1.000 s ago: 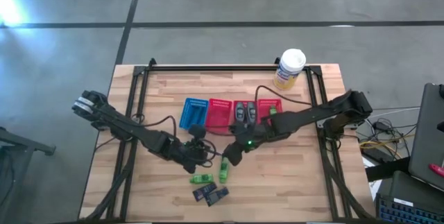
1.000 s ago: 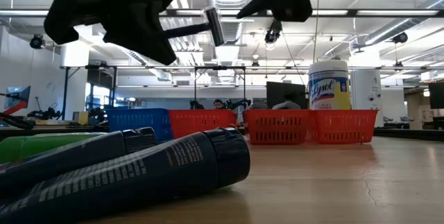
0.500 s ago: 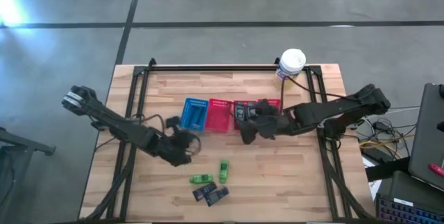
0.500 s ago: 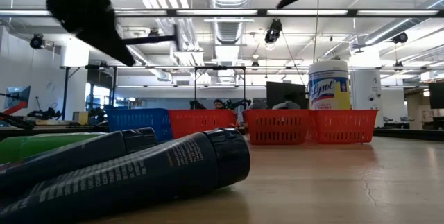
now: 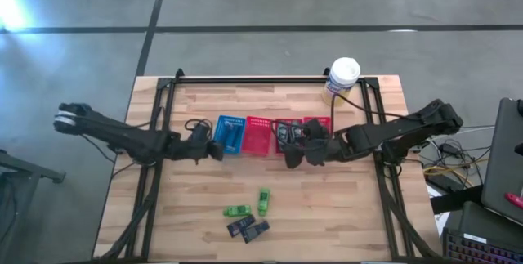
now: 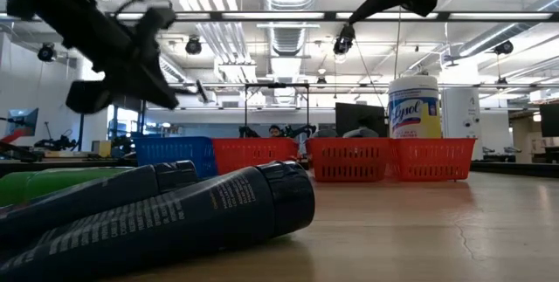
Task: Pick & Place Travel size toiletries
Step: Put the blue razor into the blue bin, then put the green shampoo bottle into the right red bin
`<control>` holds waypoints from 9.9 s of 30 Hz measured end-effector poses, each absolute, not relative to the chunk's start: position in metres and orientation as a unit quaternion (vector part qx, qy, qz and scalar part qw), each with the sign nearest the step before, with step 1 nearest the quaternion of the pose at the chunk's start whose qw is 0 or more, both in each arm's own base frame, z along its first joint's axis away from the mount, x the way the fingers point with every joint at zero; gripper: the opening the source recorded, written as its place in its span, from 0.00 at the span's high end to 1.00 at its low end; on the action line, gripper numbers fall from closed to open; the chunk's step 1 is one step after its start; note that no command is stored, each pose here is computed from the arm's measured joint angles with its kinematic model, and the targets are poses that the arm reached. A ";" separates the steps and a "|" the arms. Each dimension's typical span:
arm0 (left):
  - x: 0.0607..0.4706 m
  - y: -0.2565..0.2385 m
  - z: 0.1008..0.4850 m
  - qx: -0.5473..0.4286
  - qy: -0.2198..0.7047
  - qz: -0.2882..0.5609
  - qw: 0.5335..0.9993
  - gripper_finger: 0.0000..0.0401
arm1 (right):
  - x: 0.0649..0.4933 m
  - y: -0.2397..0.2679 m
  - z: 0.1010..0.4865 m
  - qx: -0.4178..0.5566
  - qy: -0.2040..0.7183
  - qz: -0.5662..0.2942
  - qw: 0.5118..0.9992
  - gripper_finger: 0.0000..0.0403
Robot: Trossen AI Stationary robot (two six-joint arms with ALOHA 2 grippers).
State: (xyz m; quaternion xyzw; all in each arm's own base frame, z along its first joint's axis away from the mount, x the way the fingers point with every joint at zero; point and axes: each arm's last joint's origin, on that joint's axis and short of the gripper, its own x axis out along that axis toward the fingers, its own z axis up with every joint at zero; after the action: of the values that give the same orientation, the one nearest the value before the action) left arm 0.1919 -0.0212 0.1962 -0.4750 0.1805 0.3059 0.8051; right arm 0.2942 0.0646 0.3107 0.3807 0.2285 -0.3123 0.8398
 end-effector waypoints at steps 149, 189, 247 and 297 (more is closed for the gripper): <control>0.272 -0.113 0.268 0.039 0.267 0.021 0.963 0.61 | 0.360 0.111 0.266 0.541 0.200 -0.131 0.806 0.41; 0.243 -0.095 0.271 -0.011 0.351 0.090 0.932 0.19 | 0.244 0.095 0.245 0.334 0.219 -0.587 0.704 0.76; 0.367 -0.176 0.190 -0.362 0.428 0.239 0.793 0.27 | 0.202 0.156 0.252 0.370 0.430 -0.512 0.645 0.13; 0.382 -0.190 0.293 0.062 0.325 0.148 0.932 0.62 | 0.208 0.125 0.292 0.511 0.213 -0.096 0.827 0.39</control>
State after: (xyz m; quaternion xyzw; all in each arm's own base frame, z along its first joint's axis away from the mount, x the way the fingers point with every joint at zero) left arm 0.3817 -0.1895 0.2927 0.0625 0.3247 0.1484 0.9320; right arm 0.2077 0.1248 0.2920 0.5110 0.2130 -0.0965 0.8272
